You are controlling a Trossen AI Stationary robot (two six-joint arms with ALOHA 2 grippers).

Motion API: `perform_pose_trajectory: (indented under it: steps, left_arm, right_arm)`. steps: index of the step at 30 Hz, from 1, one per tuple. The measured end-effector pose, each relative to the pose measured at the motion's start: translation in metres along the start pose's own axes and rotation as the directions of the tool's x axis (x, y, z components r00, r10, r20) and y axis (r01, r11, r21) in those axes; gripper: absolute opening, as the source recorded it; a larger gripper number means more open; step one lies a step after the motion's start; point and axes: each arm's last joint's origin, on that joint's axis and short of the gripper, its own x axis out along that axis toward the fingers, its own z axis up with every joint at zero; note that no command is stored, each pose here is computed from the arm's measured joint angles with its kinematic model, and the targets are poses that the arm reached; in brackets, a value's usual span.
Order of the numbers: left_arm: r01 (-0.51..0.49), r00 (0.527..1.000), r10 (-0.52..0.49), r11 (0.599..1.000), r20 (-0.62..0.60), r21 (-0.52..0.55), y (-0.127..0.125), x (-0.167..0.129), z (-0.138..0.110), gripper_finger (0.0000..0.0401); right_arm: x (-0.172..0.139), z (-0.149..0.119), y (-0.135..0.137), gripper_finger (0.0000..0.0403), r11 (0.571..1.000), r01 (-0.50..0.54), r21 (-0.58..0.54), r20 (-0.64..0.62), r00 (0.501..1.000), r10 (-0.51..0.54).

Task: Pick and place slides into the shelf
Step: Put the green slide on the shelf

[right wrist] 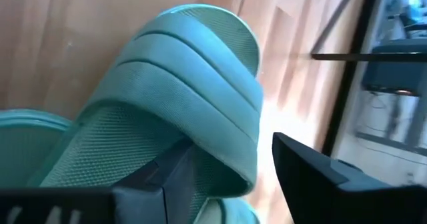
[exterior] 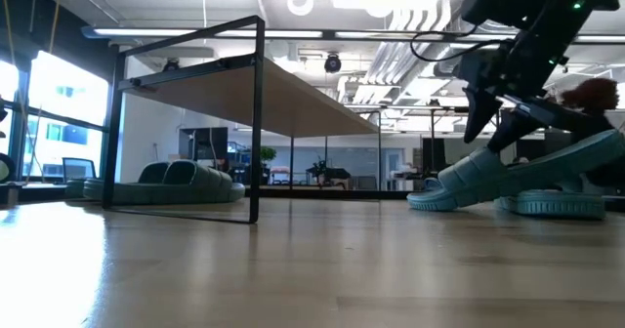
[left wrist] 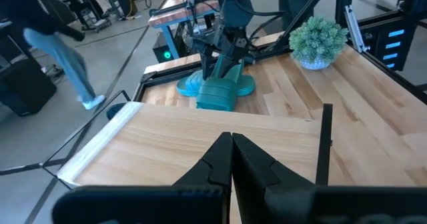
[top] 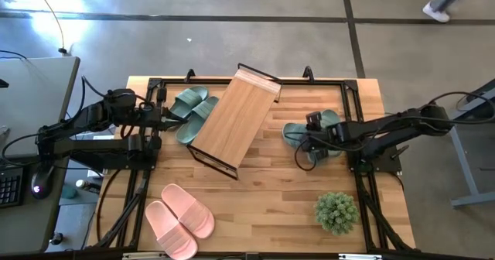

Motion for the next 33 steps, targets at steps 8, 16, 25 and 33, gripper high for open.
perform_pose_trajectory:
  steps: [8, 16, 25, 33]
  left_arm:
    - [0.0, 1.0, 0.0, 1.0, 0.0, 0.0, 0.0, 0.0, 0.0, 0.0001]
    - [0.0, 1.0, 0.0, 1.0, 0.0, -0.001, 0.0, 0.0, 0.0, 0.0001]
    - [-0.001, 1.0, 0.001, 1.0, 0.0, -0.003, 0.0, 0.0, 0.0, 0.0001]
    - [-0.005, 1.0, 0.005, 1.0, -0.001, -0.024, 0.0, 0.0, 0.0, 0.0001]
  right_arm:
    - [0.004, 0.002, -0.008, 0.0135, 0.998, -0.015, 0.065, 0.046, 0.999, 0.012]
    - [0.004, 0.004, -0.008, 0.0055, 0.99, -0.049, 0.129, 0.078, 0.996, 0.039]
    - [0.004, 0.007, -0.011, 0.0002, 0.944, -0.014, 0.33, 0.084, 0.996, -0.014]
    - [-0.006, 0.016, -0.022, 0.0, 0.928, 0.003, 0.372, 0.125, 0.991, -0.054]
